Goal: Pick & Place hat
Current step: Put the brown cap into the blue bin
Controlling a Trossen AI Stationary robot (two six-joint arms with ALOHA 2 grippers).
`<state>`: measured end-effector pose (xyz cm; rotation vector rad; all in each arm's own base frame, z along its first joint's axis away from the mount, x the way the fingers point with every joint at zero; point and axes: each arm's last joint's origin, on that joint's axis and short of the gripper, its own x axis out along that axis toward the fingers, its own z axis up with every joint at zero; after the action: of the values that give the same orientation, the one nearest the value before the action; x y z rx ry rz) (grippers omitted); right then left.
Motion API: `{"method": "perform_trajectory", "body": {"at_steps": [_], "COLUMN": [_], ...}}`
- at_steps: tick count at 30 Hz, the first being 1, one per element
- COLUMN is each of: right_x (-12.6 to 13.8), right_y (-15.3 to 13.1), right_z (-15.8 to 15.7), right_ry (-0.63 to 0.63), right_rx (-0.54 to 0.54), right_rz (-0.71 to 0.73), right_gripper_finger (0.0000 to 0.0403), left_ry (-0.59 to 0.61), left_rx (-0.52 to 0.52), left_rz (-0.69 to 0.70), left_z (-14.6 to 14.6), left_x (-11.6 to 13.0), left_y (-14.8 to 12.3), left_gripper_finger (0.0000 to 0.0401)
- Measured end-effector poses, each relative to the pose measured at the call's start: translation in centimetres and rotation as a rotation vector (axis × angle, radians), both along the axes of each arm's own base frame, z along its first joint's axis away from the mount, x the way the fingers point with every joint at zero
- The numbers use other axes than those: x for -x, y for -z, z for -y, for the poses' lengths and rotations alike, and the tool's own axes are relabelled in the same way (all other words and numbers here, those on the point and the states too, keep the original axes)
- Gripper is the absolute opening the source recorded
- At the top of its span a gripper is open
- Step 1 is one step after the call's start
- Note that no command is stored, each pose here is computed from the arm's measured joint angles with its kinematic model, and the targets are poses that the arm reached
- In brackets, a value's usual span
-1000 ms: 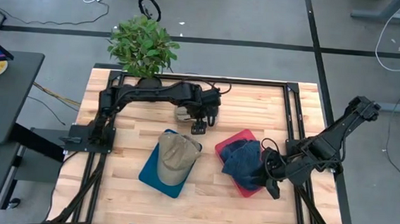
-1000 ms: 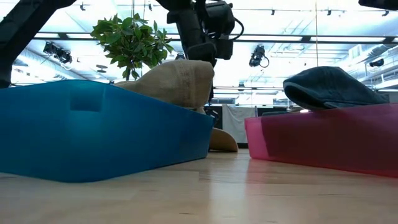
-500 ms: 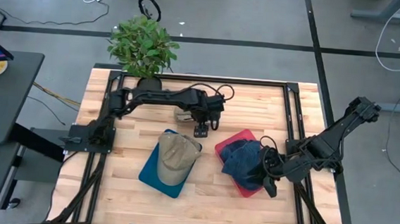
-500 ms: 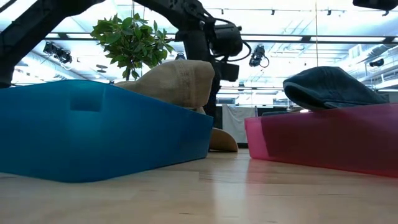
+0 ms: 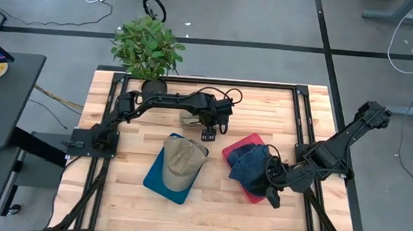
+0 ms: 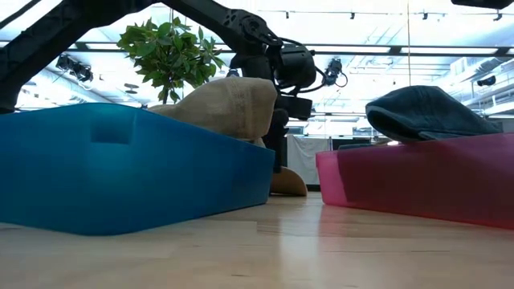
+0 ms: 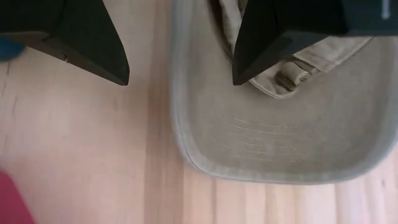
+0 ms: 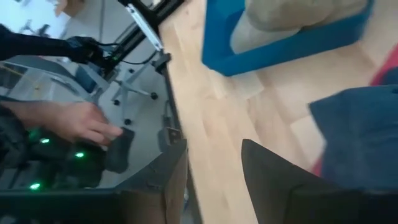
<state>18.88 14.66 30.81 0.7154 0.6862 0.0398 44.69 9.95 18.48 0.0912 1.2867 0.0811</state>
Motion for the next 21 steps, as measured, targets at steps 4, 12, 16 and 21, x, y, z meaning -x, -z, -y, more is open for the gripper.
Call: {"method": "perform_trajectory", "body": {"at_steps": [4,12,16,21], "right_x": [-0.1,-0.2,-0.2,-0.2], "right_y": [-0.1,-0.1,-0.2,-0.2], "right_z": [-0.2,-0.2,-0.2,-0.2], "right_ry": [-0.015,-0.012,-0.011,-0.011], "right_rx": [-0.014,-0.020,-0.025,-0.031], "right_rz": [0.013,0.015,0.017,0.025], "right_gripper_finger": [0.0153,0.0153,0.0153,0.0153], "left_ry": [-0.024,-0.004,-0.006,-0.051], "left_rx": [0.001,-0.007,-0.004,0.018], "left_rz": [0.010,0.013,0.018,-0.019], "left_z": [-0.7,-0.9,-0.8,-0.6], "left_x": [0.1,0.1,0.0,0.6], "left_y": [0.0,0.0,0.1,1.3], "left_gripper_finger": [0.0291,0.0290,0.0289,0.0246]}}
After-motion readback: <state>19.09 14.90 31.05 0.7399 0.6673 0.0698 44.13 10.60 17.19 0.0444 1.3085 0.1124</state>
